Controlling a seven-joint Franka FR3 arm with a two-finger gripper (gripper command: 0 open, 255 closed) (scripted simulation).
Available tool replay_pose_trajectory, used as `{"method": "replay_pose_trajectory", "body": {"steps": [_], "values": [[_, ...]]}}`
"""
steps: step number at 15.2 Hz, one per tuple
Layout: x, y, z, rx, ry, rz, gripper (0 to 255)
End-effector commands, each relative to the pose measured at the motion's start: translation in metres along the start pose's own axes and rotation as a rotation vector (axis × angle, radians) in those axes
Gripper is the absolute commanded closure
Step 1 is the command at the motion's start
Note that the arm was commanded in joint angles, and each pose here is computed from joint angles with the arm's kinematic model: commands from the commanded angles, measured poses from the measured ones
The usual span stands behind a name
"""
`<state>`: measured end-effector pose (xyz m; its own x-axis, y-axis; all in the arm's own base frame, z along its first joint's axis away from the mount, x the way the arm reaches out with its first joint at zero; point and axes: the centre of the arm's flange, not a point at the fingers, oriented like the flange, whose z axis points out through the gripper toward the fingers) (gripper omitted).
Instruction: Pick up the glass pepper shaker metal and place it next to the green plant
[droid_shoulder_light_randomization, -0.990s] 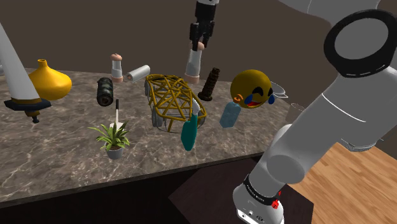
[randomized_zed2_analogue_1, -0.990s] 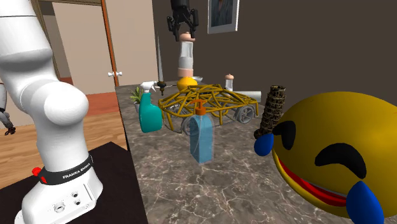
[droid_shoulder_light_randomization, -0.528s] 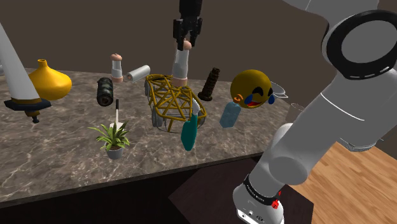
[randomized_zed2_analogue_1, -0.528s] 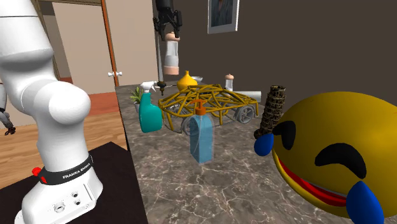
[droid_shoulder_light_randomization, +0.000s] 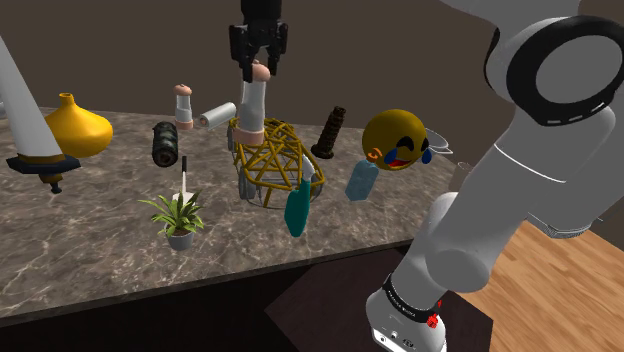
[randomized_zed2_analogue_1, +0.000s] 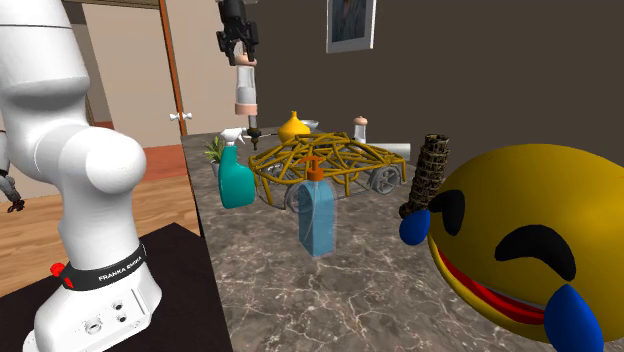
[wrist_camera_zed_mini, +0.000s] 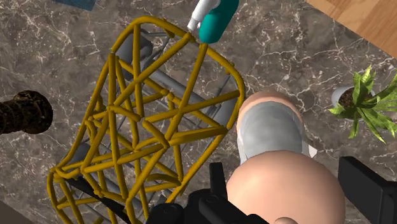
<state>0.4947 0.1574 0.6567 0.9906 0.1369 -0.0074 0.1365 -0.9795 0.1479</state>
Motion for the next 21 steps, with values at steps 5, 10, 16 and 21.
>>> {"method": "replay_pose_trajectory", "body": {"steps": [5, 10, 16, 21], "values": [[0.010, -0.067, -0.006, 0.000, 0.001, 0.001, 255], [0.010, -0.071, 0.020, 0.000, 0.001, 0.001, 255], [0.010, -0.075, 0.051, 0.000, 0.001, 0.001, 255], [0.010, -0.079, 0.077, 0.000, 0.001, 0.001, 255]]}}
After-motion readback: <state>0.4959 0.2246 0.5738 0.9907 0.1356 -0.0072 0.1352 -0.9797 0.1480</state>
